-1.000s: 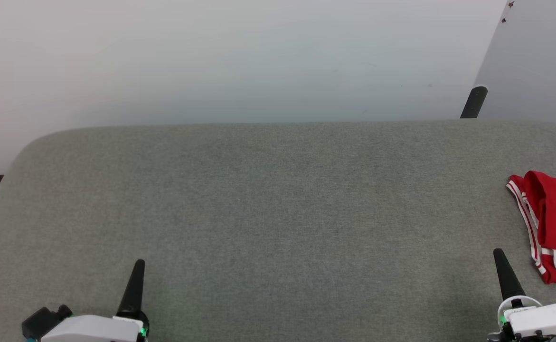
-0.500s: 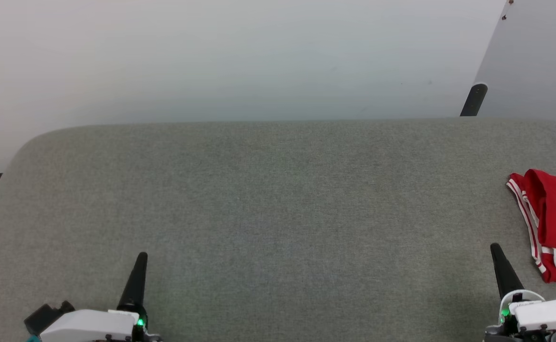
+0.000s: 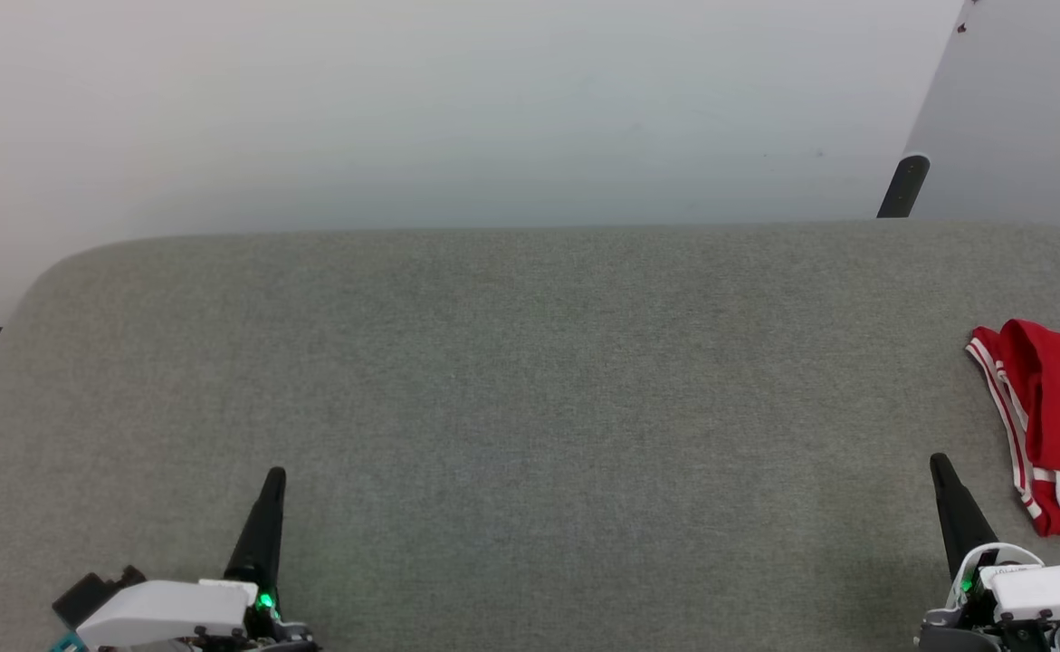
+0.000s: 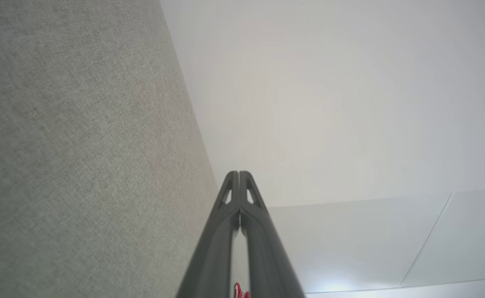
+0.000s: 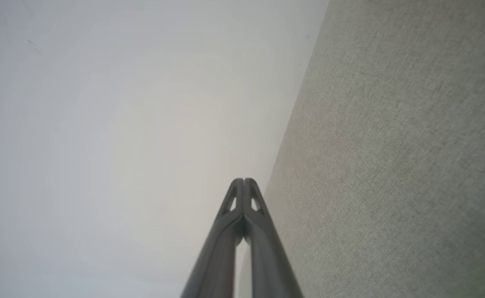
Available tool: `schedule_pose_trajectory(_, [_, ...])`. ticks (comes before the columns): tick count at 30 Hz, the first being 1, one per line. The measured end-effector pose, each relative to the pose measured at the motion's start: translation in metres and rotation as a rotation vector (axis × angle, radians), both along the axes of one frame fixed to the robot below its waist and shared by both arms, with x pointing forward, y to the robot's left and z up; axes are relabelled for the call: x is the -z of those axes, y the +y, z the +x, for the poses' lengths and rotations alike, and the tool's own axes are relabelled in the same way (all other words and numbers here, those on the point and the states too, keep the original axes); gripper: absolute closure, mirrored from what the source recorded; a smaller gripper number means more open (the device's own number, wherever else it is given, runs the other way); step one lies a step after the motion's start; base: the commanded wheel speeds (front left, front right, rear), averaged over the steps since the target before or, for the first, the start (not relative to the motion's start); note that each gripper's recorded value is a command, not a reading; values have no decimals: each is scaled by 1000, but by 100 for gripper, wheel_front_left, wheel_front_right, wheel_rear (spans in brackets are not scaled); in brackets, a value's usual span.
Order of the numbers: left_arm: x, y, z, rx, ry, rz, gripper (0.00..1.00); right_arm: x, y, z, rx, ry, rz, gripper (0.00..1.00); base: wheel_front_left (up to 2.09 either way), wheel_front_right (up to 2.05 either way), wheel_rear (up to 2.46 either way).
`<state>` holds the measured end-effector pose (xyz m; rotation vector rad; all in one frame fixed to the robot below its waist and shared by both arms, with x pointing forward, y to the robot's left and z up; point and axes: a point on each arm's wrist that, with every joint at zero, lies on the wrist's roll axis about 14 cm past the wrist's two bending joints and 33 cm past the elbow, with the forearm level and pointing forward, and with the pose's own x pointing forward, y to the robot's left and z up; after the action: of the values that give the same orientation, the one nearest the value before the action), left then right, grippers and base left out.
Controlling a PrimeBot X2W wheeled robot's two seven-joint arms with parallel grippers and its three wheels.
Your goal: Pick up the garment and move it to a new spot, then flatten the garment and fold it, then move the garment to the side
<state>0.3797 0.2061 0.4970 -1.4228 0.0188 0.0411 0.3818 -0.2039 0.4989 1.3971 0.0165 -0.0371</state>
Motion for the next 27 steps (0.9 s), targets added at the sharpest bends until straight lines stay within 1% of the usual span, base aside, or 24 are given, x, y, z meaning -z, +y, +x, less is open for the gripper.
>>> schedule_pose_trajectory(20, [-7, -6, 7, 15, -27, -128, 100, -4, 3, 4, -12, -20, 154, 100, 0, 0, 0])
schedule_pose_trajectory(23, [-7, -6, 8, 14, -29, -150, 100, -4, 3, 5, -13, -22, 172, 100, 0, 0, 0])
schedule_pose_trajectory(27, [-7, -6, 8, 14, -29, -151, 100, -7, 4, 7, -14, -31, 174, 100, 0, 0, 0])
